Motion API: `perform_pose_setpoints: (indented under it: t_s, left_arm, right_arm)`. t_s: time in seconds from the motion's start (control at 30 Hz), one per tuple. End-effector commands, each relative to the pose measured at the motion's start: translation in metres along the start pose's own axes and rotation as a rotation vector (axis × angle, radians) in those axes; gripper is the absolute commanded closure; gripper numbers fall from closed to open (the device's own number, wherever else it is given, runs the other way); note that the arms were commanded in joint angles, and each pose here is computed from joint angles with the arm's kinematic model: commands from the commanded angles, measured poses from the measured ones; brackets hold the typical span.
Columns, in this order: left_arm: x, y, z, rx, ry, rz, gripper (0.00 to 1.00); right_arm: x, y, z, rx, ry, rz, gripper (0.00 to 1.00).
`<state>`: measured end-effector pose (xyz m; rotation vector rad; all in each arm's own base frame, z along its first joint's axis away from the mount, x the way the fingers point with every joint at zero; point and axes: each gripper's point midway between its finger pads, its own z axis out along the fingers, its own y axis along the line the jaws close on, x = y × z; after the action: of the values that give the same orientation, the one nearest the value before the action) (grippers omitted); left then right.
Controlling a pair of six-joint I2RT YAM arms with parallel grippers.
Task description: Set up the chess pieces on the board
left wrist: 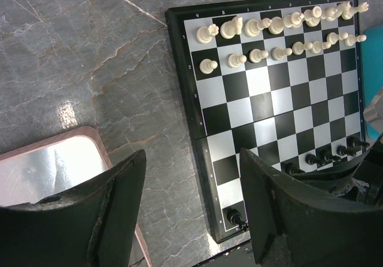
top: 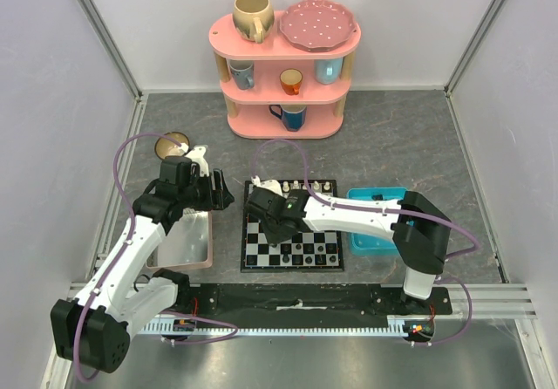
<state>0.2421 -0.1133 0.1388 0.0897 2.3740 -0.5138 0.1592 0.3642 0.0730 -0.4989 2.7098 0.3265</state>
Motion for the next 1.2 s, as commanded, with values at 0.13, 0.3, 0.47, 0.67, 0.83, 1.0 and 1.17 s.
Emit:
perform_pose_setpoints:
  t_s: [0.13,0.3,0.47,0.67,0.83,1.0,1.17]
  left_arm:
    - [-0.008,-0.006,0.000,0.037,-0.025,0.026,0.29]
    - [-0.009,-0.006,0.000,0.036,-0.026,0.026,0.29]
    - [-0.009,-0.006,-0.001,0.036,-0.026,0.026,0.29]
    - [-0.008,-0.006,-0.001,0.034,-0.025,0.026,0.29]
    - [-0.009,-0.006,-0.001,0.032,-0.029,0.026,0.29]
    - [-0.009,-0.005,-0.001,0.030,-0.029,0.025,0.29]
    - [-0.010,-0.006,-0.001,0.034,-0.030,0.027,0.29]
  right_arm:
    - [0.011,-0.003,0.011,0.043,-0.008,0.017,0.92]
    - [0.013,0.002,0.015,0.035,-0.004,0.017,0.92]
    - [0.014,0.000,0.020,0.051,-0.002,0.022,0.92]
    - [0.015,-0.003,0.024,0.070,-0.007,0.028,0.92]
    - [0.014,-0.002,0.026,0.076,-0.008,0.029,0.91]
    - [0.015,-0.004,0.028,0.082,-0.008,0.029,0.91]
    - [0.014,-0.004,0.028,0.084,-0.009,0.034,0.89]
